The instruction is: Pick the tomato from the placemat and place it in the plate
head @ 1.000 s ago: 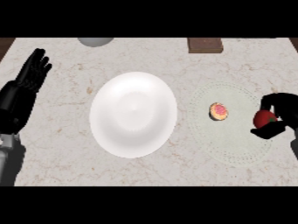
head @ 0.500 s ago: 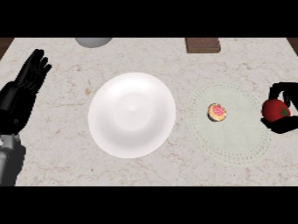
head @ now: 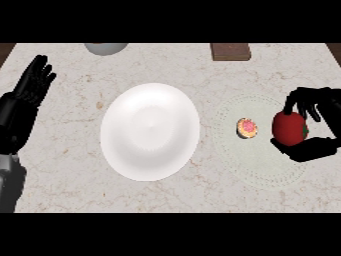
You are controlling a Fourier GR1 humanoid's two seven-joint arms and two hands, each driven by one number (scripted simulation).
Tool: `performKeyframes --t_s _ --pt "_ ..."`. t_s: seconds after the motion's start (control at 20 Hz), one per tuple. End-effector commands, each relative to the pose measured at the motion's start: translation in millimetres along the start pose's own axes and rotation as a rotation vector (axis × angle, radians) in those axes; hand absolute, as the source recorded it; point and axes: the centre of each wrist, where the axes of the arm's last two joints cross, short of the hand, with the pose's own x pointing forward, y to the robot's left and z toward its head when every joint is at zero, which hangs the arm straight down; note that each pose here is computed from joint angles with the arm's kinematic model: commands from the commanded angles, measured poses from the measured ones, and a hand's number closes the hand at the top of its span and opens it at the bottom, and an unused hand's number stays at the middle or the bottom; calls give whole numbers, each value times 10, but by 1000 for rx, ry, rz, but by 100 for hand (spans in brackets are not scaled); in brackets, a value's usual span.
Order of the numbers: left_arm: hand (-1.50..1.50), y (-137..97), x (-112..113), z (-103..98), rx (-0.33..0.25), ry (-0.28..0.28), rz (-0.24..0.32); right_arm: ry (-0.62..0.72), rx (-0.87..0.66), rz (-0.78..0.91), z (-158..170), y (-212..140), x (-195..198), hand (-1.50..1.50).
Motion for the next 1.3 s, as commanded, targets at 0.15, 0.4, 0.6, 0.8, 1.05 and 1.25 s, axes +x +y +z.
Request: performKeyframes --t_s 0.15,0.4,0.6,0.8,1.05,1.25 --pt "0 -64 126 -164 -28 -22 14 -125 44 -89 -61 -12 845 150" --pt "0 -47 -54 78 -33 -7 5 -117 53 -130 -279 127 1114 150" --pt "0 -122 -99 -52 -16 -20 15 -122 69 -180 -722 535 1710 150" --pt "0 -147 -2 150 -47 -13 10 -94 124 -183 -987 883 1696 150" --pt "0 23 -34 -148 -32 -35 -1 -54 120 -127 -1145 1268 1961 150" --pt "0 -206 -22 13 -54 -20 9 -10 144 -69 -1525 1351 1869 150"
